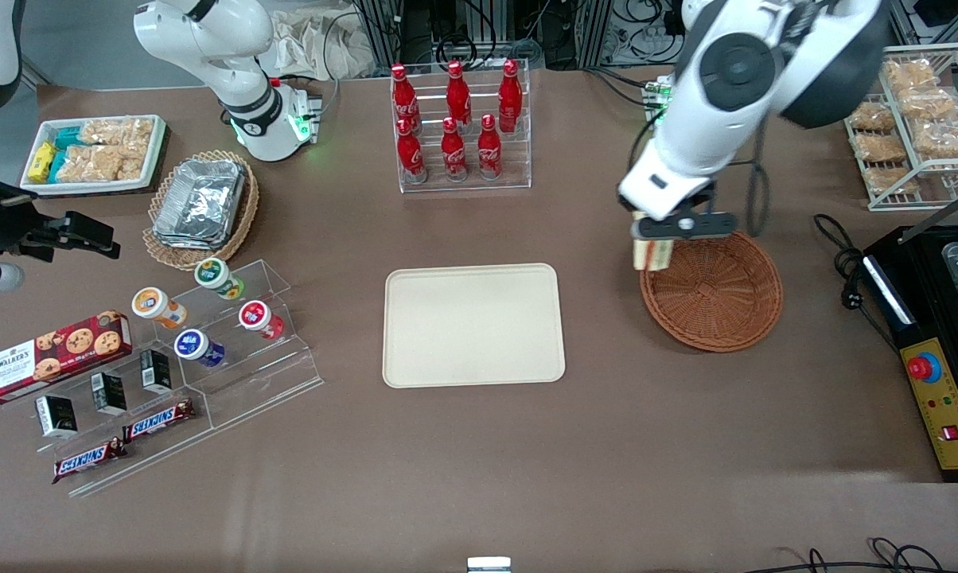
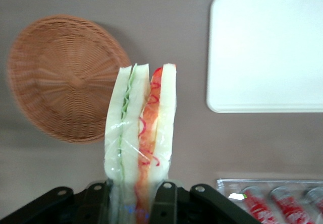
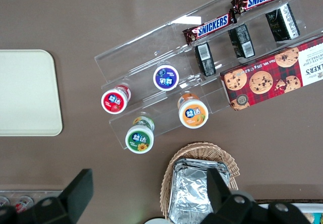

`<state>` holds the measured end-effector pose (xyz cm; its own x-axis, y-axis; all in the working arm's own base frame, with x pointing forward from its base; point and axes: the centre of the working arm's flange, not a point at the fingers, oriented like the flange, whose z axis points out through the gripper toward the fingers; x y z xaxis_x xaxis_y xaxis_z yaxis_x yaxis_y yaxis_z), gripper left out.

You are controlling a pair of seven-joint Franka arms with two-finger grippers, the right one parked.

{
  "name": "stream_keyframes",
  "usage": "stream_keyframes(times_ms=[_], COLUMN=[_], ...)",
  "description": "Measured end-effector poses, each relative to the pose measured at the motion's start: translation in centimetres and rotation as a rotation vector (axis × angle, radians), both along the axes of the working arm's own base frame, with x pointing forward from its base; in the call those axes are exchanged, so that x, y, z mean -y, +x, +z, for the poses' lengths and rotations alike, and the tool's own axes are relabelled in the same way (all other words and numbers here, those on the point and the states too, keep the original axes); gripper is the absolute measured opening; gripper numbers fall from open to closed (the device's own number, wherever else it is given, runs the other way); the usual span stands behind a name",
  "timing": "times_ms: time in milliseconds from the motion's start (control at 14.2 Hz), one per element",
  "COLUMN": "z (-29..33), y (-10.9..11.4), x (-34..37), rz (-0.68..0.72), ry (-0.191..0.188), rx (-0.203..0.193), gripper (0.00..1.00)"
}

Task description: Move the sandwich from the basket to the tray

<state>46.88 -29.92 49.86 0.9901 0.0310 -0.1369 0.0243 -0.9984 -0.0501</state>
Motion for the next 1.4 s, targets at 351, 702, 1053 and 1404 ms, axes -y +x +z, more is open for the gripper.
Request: stream_keyframes(times_ms=[351, 702, 1053, 1404], z=[-10.0, -22.8, -26.0, -25.6], y=[1.4, 2.0, 2.8, 3.5], x=[6.0, 10.4, 11.2, 12.0], rz=[0.051, 0.062, 0.033, -0.003], ry=[-0.007, 0.04, 0.015, 0.007], rx=[-0.011, 0.072, 0.1, 0.149], gripper=[0.25, 0.25, 0.25, 0.25])
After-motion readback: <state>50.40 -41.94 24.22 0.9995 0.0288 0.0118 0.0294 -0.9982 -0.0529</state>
